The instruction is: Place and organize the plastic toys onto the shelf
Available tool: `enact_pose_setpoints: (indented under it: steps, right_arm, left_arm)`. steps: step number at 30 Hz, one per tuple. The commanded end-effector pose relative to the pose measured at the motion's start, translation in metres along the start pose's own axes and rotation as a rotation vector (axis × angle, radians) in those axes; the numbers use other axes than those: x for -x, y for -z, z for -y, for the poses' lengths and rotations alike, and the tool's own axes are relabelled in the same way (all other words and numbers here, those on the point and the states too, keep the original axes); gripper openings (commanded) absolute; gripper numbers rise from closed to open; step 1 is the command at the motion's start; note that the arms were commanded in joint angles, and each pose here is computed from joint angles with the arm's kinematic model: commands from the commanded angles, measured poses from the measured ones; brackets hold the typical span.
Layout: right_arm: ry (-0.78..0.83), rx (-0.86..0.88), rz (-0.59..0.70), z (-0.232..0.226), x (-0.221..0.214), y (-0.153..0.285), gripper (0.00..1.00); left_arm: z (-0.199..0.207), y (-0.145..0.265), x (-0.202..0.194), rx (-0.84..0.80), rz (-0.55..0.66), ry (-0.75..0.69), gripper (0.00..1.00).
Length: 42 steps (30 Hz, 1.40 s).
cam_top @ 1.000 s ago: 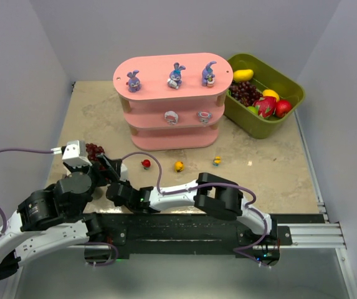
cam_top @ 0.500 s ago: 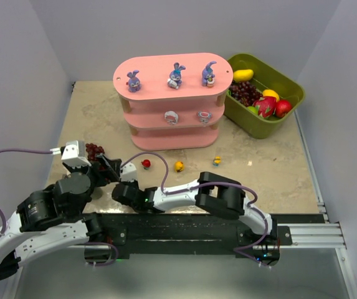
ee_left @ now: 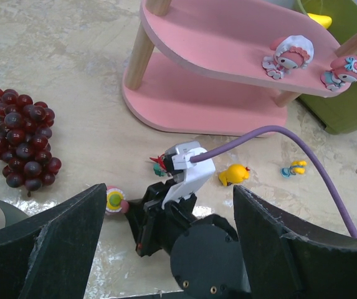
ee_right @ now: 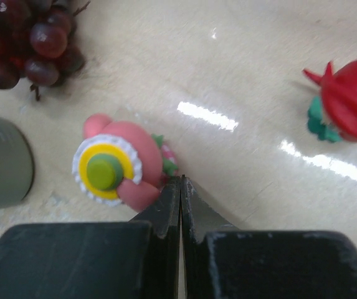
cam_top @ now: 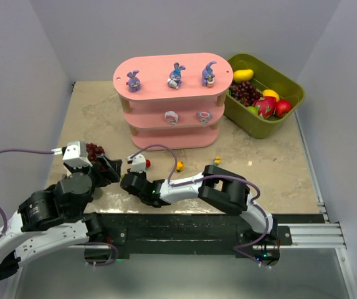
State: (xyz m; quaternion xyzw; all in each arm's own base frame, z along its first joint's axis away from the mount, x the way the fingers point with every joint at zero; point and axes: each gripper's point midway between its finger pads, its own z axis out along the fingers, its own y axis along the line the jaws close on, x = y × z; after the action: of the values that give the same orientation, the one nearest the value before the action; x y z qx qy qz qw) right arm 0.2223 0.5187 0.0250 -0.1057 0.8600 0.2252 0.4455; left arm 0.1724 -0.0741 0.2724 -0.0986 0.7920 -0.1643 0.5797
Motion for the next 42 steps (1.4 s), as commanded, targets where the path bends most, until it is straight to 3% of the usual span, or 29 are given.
enact_pose_setpoints:
  steps: [1, 8, 15, 16, 18, 20, 24, 33, 42]
  right_arm:
    - [0.044, 0.001, 0.028, 0.012, 0.015, -0.002, 0.0]
    - [0.076, 0.039, 0.048, 0.01, 0.027, -0.002, 0.0]
    - [0.071, 0.038, 0.012, 0.015, 0.022, 0.031, 0.18]
    - [0.084, 0.05, -0.006, 0.01, 0.015, 0.036, 0.18]
    - [0.092, 0.073, -0.046, 0.005, 0.004, 0.041, 0.06]
    - [0.086, 0.124, -0.083, -0.006, -0.01, 0.047, 0.0]
    - [0.086, 0.156, -0.116, -0.013, -0.031, 0.045, 0.0]
    - [0.092, 0.184, -0.107, -0.032, -0.035, 0.027, 0.0]
    - [0.076, 0.085, -0.1, -0.003, -0.025, 0.003, 0.0]
  left_arm:
    - [0.0, -0.001, 0.004, 0.005, 0.02, 0.022, 0.86]
    - [0.0, -0.001, 0.005, 0.011, 0.02, 0.014, 0.86]
    - [-0.001, 0.0, 0.007, 0.01, 0.029, 0.021, 0.87]
    - [-0.001, 0.001, 0.008, 0.011, 0.032, 0.023, 0.86]
    - [-0.002, 0.001, 0.008, 0.012, 0.031, 0.021, 0.87]
    - [-0.002, 0.001, 0.008, 0.012, 0.033, 0.022, 0.87]
    - [-0.003, 0.0, 0.007, 0.014, 0.031, 0.023, 0.86]
    - [-0.004, 0.001, 0.006, 0.013, 0.03, 0.024, 0.87]
    - [-0.004, 0.001, 0.006, 0.014, 0.029, 0.029, 0.87]
